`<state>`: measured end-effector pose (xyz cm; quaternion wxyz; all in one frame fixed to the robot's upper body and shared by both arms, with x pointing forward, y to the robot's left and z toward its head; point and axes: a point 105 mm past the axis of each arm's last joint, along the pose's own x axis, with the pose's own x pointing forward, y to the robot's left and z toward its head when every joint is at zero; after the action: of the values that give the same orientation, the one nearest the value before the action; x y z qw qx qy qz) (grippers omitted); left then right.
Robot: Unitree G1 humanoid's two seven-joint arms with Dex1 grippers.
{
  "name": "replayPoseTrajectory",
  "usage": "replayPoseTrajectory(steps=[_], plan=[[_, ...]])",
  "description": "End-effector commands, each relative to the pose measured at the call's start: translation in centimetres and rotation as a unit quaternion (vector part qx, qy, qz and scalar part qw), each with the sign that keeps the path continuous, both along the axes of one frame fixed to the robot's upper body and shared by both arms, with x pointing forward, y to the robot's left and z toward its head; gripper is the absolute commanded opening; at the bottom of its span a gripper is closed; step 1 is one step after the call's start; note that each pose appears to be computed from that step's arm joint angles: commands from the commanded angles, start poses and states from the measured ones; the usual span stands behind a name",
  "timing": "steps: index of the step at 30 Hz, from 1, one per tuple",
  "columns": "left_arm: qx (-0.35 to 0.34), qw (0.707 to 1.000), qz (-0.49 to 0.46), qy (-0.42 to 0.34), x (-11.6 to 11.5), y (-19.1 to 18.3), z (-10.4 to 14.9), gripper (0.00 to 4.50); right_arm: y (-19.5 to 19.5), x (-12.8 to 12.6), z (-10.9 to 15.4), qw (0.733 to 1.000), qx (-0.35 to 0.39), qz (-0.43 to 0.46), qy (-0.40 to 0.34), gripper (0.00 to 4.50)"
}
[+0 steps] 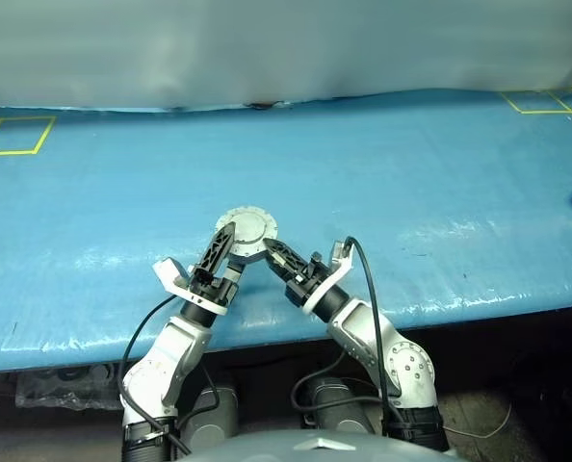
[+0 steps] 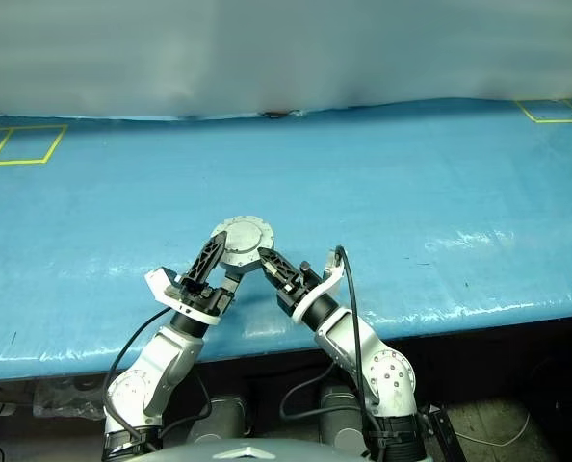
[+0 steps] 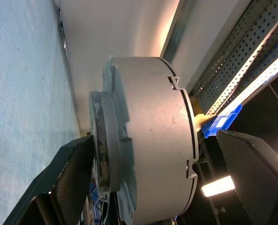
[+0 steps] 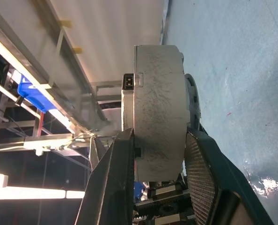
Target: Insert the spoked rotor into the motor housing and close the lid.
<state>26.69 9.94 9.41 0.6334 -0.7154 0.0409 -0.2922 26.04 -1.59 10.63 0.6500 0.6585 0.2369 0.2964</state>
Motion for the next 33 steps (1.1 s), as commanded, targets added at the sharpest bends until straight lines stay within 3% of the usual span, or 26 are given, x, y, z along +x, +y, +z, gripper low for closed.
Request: replayPoseTrajectory(steps=[1, 14, 17, 21, 22, 33], plan=[[-0.021, 1.000, -0.002, -0.020, 0.3, -0.5, 1.2, 4.48, 1.1, -1.2, 2.6, 0.998, 0.027, 0.028, -0.049, 1.15], [0.032, 0.999, 0.016, 0.029, 1.4, 0.2, -0.6, 4.48, 1.7, -2.4, 2.2, 0.993, -0.025, 0.069, -0.091, 1.15], [0.041, 0.998, 0.016, 0.036, 1.5, 0.2, -0.9, 3.89, 1.8, -2.4, 2.1, 0.992, -0.028, 0.073, -0.095, 1.15], [0.041, 0.999, 0.006, 0.025, 1.5, 0.1, -0.7, 2.61, 1.9, -2.4, 2.1, 0.992, -0.029, 0.073, -0.099, 1.15], [0.042, 0.999, 0.002, 0.023, 1.4, 0.0, -0.6, 2.46, 1.9, -2.4, 2.1, 0.992, -0.030, 0.073, -0.099, 1.15], [0.052, 0.998, -0.004, 0.021, 1.3, 0.0, -0.5, 2.46, 1.6, -1.9, 2.0, 0.993, -0.027, 0.053, -0.102, 1.15]])
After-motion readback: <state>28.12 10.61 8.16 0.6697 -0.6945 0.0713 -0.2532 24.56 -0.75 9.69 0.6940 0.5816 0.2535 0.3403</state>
